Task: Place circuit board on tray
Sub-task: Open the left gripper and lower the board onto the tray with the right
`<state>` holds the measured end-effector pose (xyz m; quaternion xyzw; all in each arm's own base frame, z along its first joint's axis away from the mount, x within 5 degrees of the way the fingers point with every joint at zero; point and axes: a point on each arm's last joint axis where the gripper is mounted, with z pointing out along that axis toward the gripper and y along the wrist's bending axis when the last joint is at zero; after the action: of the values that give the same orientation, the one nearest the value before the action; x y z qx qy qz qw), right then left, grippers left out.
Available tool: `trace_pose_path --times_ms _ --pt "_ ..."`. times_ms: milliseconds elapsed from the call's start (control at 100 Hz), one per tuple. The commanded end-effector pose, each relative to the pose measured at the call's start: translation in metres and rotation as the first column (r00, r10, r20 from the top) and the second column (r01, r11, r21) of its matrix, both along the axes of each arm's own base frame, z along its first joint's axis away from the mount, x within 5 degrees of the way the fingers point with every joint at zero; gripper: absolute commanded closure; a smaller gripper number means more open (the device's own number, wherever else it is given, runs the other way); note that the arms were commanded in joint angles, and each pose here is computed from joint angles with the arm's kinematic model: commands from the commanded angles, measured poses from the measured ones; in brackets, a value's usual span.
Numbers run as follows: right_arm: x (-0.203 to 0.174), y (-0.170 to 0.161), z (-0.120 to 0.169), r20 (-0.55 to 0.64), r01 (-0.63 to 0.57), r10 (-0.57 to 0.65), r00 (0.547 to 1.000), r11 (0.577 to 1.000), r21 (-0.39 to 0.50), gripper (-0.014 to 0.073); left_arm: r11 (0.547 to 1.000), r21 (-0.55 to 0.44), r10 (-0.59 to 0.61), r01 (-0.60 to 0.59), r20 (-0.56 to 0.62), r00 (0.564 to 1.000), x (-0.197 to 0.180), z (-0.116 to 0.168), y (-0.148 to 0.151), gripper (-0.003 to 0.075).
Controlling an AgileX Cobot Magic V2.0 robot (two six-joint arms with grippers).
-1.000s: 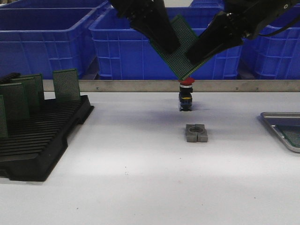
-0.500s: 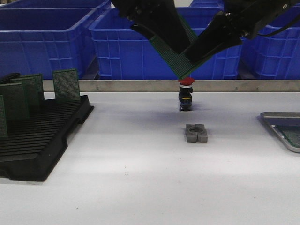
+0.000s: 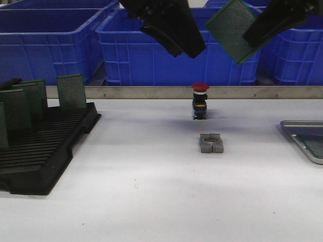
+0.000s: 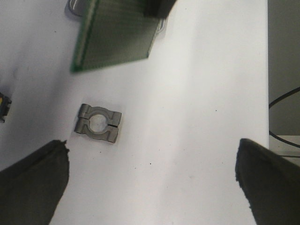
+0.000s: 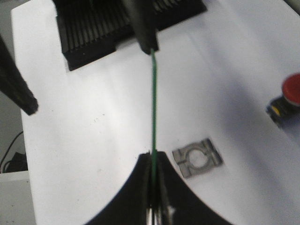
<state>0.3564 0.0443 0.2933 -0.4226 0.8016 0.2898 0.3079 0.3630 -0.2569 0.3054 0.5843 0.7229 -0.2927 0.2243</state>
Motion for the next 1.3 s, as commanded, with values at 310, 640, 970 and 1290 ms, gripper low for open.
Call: trace_pose_path --times_ms 310,640,970,1290 --pt "0.002 -0.079 -0.01 -0.393 0.479 -0.457 0.798 0.877 -0.047 0.0655 0.996 -0.087 -0.029 0.031 0.028 0.999 -0.019 0.042 0.001 0.0049" --pt "0.011 -0.114 -0.045 -0.537 0.611 -0.553 0.637 0.787 -0.087 0.0655 0.996 -0.087 -0.029 0.031 0.028 0.999 -0.019 0.042 0.001 0.0049" --pt "0.016 -0.126 -0.079 -0.579 0.603 -0.571 0.582 0.781 -0.164 0.0655 0.996 -0.087 -0.029 0.031 0.028 0.999 -0.019 0.042 0.001 0.0049" --pt "0.02 -0.129 -0.095 -0.585 0.605 -0.584 0.563 0.773 -0.189 0.0652 0.996 -0.087 -0.029 0.031 0.028 0.999 -0.019 0.042 0.001 0.0049"
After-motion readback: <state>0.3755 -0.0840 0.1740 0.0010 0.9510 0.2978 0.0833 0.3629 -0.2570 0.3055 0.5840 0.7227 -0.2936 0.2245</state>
